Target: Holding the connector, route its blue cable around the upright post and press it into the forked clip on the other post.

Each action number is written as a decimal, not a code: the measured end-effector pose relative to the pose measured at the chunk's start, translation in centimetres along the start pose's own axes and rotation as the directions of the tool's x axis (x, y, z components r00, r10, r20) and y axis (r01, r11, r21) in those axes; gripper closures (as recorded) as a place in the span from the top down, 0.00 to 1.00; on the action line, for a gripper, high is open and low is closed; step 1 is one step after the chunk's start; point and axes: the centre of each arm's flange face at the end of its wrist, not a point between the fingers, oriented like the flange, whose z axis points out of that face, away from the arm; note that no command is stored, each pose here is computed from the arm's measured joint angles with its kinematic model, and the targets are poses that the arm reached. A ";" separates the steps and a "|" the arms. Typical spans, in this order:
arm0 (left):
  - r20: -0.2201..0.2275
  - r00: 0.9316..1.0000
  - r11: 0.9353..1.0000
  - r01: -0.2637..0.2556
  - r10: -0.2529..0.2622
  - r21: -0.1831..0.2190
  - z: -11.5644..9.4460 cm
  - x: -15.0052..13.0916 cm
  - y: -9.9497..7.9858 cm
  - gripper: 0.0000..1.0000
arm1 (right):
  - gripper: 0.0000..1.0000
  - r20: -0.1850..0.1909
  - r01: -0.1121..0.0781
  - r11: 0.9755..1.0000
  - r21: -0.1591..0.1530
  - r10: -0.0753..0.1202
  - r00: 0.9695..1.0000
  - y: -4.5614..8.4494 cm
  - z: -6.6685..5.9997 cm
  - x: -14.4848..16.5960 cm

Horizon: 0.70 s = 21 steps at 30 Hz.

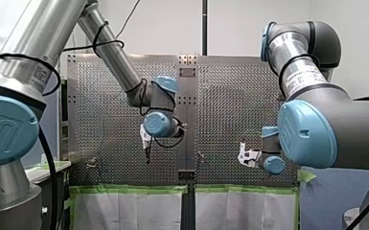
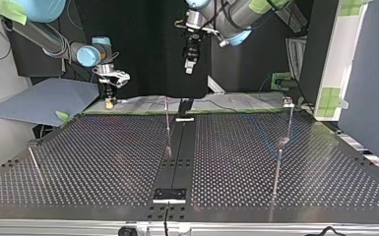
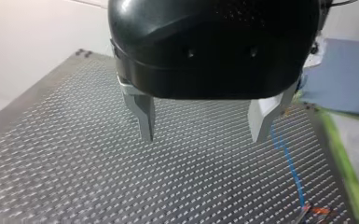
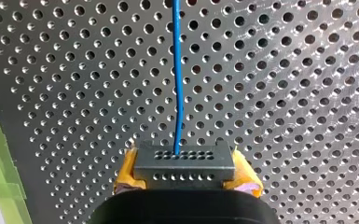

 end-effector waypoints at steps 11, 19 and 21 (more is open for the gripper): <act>0.091 0.992 0.996 0.088 -0.086 -0.023 -2.4 -2.1 1.7 1.00 | 0.31 0.003 -0.001 1.000 -0.002 0.001 1.000 0.1 0.0 0.0; 0.132 0.985 0.993 0.114 -0.113 -0.004 -4.3 -3.2 2.5 1.00 | 0.31 0.000 -0.002 1.000 -0.002 0.002 1.000 0.1 0.0 0.0; 0.133 0.985 0.993 0.115 -0.113 -0.003 -4.8 -3.4 2.8 1.00 | 0.31 0.000 -0.002 1.000 -0.002 0.002 1.000 0.1 0.0 0.0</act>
